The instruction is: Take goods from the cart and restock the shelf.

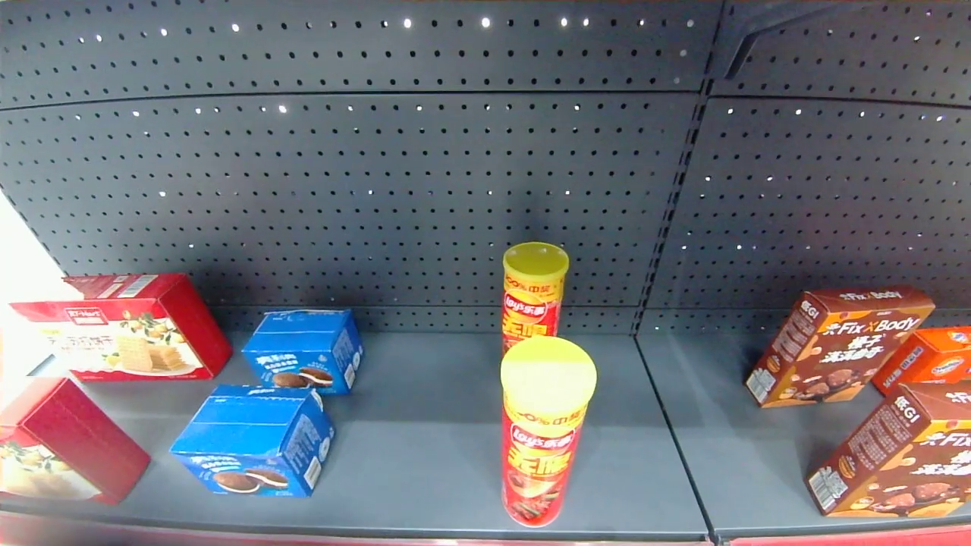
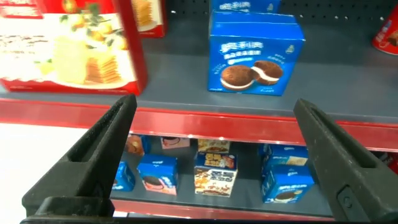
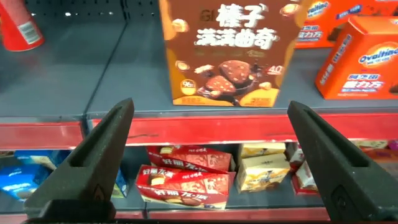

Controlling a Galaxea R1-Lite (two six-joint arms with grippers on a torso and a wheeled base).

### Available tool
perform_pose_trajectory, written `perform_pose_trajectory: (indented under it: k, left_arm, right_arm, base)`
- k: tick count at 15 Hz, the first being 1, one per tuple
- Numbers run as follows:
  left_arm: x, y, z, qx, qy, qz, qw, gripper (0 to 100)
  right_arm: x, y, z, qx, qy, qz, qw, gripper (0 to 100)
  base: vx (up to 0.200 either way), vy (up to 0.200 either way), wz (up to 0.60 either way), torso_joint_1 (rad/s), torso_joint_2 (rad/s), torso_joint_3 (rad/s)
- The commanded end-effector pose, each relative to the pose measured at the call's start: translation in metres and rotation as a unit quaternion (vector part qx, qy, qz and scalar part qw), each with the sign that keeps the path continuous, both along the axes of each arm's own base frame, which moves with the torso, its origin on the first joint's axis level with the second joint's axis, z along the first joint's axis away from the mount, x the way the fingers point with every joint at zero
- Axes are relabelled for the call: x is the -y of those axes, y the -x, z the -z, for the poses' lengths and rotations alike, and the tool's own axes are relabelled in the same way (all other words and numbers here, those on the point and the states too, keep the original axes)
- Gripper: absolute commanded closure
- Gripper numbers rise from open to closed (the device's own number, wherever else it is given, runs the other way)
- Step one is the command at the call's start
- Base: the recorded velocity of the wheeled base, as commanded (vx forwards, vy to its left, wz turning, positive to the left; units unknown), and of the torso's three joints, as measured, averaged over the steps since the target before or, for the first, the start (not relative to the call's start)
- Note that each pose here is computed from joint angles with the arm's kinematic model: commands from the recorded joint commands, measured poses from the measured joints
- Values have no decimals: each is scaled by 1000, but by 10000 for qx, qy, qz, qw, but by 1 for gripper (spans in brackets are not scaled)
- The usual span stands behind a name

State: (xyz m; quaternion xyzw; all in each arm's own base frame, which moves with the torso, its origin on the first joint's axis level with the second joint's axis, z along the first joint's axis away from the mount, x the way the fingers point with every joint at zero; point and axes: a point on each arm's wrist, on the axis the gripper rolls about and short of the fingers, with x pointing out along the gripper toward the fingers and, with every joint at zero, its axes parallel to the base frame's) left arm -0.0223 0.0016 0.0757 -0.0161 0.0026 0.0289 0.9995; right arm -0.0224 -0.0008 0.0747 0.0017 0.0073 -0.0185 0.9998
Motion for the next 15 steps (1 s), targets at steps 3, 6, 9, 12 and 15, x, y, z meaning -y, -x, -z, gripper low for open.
perform_pose_trajectory:
  k: [3, 6, 9, 12, 15]
  left_arm:
    - [0, 0, 0, 1, 7, -3, 10000, 0]
    - [0, 0, 0, 1, 7, -3, 10000, 0]
    - [0, 0, 0, -7, 7, -11, 10000, 0]
    - [0, 0, 0, 1, 7, -3, 10000, 0]
    - [0, 0, 0, -7, 7, -3, 10000, 0]
  right_arm:
    - [0, 0, 0, -3, 3, -1, 10000, 0]
    - [0, 0, 0, -3, 3, -1, 10000, 0]
    - [0, 0, 0, -3, -5, -1, 10000, 0]
    - [0, 0, 0, -3, 3, -1, 10000, 0]
    - [0, 0, 0, -3, 3, -1, 10000, 0]
  base:
    - [0, 0, 0, 0, 0, 0]
    - [0, 0, 0, 0, 0, 0]
    - [0, 0, 0, 0, 0, 0]
    - [0, 0, 0, 0, 0, 0]
    - [0, 0, 0, 0, 0, 0]
